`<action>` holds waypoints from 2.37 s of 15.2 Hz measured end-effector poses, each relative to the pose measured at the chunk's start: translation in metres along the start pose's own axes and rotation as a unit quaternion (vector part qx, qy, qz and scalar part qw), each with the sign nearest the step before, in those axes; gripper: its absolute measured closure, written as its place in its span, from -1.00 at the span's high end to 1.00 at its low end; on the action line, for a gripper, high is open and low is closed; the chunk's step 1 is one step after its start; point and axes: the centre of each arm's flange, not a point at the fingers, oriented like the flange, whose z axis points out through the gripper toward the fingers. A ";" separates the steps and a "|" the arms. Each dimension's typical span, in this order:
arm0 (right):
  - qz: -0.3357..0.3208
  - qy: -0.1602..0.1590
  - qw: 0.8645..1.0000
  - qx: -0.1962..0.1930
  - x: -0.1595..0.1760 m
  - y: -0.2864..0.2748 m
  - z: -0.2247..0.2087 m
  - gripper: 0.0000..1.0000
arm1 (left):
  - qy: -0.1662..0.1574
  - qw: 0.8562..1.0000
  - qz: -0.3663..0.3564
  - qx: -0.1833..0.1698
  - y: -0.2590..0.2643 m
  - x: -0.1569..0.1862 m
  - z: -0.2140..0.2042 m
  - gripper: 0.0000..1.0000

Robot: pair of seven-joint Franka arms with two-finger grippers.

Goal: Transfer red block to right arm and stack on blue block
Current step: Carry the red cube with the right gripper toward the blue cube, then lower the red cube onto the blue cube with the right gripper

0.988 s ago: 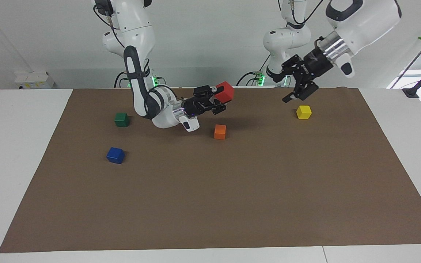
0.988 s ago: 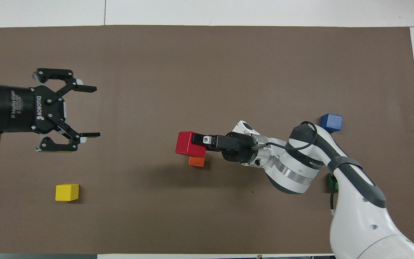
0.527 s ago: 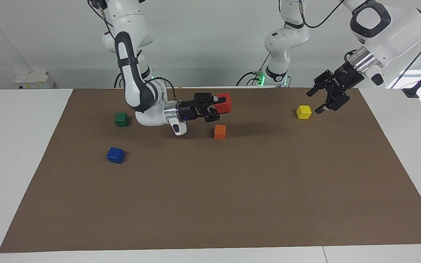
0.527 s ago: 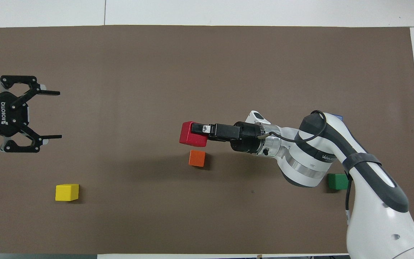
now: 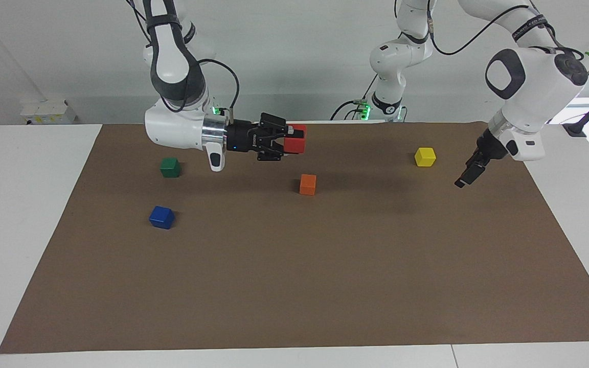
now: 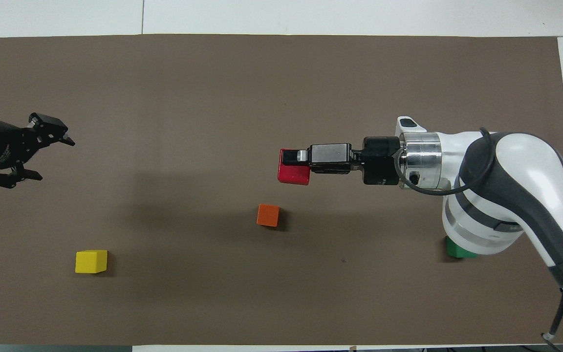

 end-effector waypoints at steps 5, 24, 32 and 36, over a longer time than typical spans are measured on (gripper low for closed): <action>-0.004 -0.027 0.988 -0.155 0.013 -0.010 -0.037 0.13 | -0.014 0.973 0.217 0.072 0.038 -0.010 -0.022 1.00; 0.045 0.041 0.790 -0.610 0.045 0.057 -0.167 0.13 | 0.032 0.947 0.317 0.043 0.058 -0.054 -0.047 1.00; 0.056 0.050 0.753 -0.654 0.063 0.141 -0.188 0.13 | 0.043 0.946 0.320 0.036 0.058 -0.061 -0.059 1.00; 0.085 0.057 0.750 -0.654 0.065 0.158 -0.189 0.13 | 0.046 0.946 0.318 0.036 0.054 -0.063 -0.063 1.00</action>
